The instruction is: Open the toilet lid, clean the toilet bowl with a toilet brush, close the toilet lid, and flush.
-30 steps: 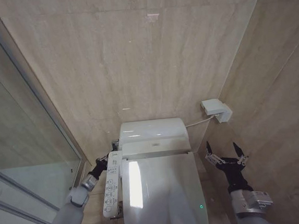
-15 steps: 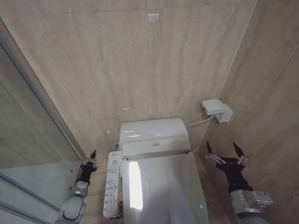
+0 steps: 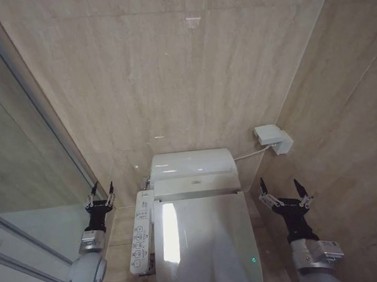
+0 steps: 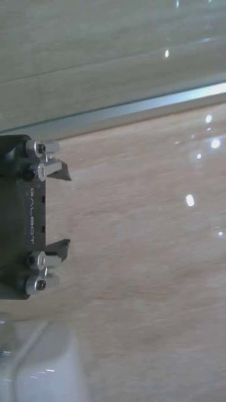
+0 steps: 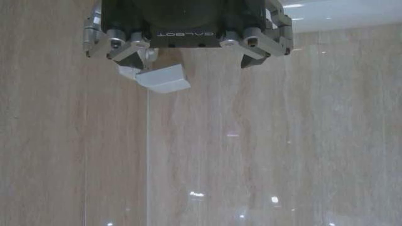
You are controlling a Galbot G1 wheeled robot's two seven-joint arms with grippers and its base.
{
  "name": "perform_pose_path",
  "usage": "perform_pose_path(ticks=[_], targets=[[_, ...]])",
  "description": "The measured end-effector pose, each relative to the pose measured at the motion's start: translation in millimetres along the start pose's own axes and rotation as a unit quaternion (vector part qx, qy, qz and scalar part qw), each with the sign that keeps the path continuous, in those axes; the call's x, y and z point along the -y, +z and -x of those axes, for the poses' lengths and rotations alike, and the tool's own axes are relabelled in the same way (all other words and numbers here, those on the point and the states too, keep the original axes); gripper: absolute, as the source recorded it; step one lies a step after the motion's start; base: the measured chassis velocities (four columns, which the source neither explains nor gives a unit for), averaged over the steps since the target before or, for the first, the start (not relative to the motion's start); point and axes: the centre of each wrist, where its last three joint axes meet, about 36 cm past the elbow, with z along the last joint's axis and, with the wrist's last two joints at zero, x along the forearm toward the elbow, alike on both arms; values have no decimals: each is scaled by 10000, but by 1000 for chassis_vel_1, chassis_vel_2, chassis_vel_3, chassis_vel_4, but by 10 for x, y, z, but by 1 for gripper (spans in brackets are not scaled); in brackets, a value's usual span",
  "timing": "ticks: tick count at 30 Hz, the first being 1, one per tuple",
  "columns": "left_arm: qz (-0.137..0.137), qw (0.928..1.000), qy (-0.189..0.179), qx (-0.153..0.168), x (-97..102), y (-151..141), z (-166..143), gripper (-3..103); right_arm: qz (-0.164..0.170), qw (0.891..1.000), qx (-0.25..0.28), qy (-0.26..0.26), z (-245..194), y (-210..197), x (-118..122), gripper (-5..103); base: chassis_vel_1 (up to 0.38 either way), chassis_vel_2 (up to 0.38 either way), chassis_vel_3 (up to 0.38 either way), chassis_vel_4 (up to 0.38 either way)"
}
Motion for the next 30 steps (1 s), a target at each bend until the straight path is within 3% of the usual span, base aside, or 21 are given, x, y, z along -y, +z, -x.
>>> perform_pose_path(ticks=[6, 7, 13, 14, 22, 30], targets=[[-85, 9998, -172, 57, -45, -284, -149, 61, 0, 10000, 0, 0, 0, 0, 0, 100, 0, 0, 0, 0], [-130, 9997, -202, 47, -51, -350, -212, 88, 0, 10000, 1, 0, 0, 0, 0, 100, 0, 0, 0, 0], [-385, 9991, -172, -19, 3, -559, -504, 88, 0, 10000, 0, 0, 0, 0, 0, 100, 0, 0, 0, 0], [-432, 9990, -126, -45, 22, -597, -578, 100, 0, 10000, 0, 0, 0, 0, 0, 100, 0, 0, 0, 0], [-686, 9971, 269, -206, 87, -793, -1017, 100, 0, 10000, 0, 0, 0, 0, 0, 100, 0, 0, 0, 0], [-598, 9978, 80, -290, -34, -827, -1180, 100, 0, 10000, 0, 0, 0, 0, 0, 100, 0, 0, 0, 0]])
